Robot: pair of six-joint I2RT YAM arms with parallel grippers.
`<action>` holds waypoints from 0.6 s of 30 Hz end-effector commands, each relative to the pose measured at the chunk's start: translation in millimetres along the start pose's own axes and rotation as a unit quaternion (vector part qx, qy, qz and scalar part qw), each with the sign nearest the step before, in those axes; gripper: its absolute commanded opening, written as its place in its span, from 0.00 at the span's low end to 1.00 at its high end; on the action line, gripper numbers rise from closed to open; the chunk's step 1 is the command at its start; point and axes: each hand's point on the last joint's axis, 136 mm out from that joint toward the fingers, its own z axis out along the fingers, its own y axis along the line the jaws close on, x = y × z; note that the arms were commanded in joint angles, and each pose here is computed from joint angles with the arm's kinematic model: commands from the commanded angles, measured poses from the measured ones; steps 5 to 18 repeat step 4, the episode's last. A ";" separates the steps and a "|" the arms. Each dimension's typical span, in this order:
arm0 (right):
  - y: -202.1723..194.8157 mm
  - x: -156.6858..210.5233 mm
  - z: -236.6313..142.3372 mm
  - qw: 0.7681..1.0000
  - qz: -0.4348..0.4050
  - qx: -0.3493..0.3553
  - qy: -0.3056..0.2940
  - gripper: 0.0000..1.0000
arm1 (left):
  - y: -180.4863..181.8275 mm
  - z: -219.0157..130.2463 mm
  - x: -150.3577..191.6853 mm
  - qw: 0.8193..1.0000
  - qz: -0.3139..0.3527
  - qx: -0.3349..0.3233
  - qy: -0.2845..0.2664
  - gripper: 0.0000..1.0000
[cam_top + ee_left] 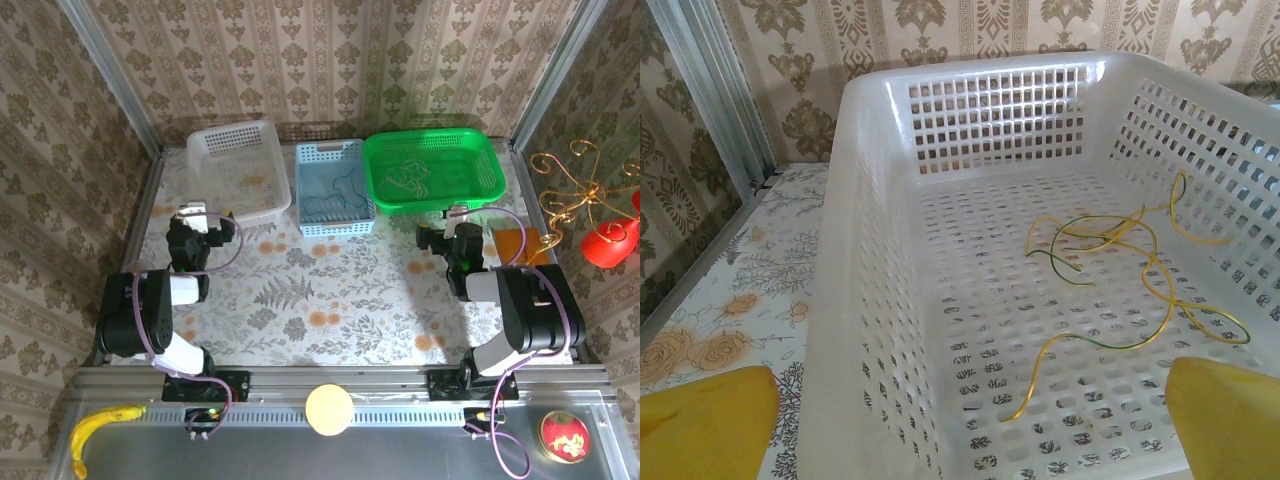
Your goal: Untangle the cables
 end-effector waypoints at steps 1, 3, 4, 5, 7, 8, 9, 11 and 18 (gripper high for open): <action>-0.4 -15.0 1.7 1.000 0.004 -0.006 -0.019 1.00 | -1.5 0.4 38.3 0.997 0.029 -0.003 0.072 1.00; -0.1 -16.2 0.3 1.000 0.003 -0.004 -0.024 1.00 | -1.5 0.6 38.2 0.997 0.031 -0.005 0.072 1.00; 0.1 -16.6 -0.3 1.000 0.002 -0.004 -0.027 1.00 | -1.5 0.4 38.3 0.997 0.031 -0.004 0.071 1.00; 0.1 -16.6 -0.3 1.000 0.002 -0.004 -0.027 1.00 | -1.5 0.4 38.3 0.997 0.031 -0.004 0.071 1.00; 0.1 -16.6 -0.3 1.000 0.002 -0.004 -0.027 1.00 | -1.5 0.4 38.3 0.997 0.031 -0.004 0.071 1.00; 0.1 -16.6 -0.3 1.000 0.002 -0.004 -0.027 1.00 | -1.5 0.4 38.3 0.997 0.031 -0.004 0.071 1.00; 0.1 -16.6 -0.3 1.000 0.002 -0.004 -0.027 1.00 | -1.5 0.4 38.3 0.997 0.031 -0.004 0.071 1.00; 0.1 -16.6 -0.3 1.000 0.002 -0.004 -0.027 1.00 | -1.5 0.4 38.3 0.997 0.031 -0.004 0.071 1.00; 0.1 -16.6 -0.3 1.000 0.002 -0.004 -0.027 1.00 | -1.5 0.4 38.3 0.997 0.031 -0.004 0.071 1.00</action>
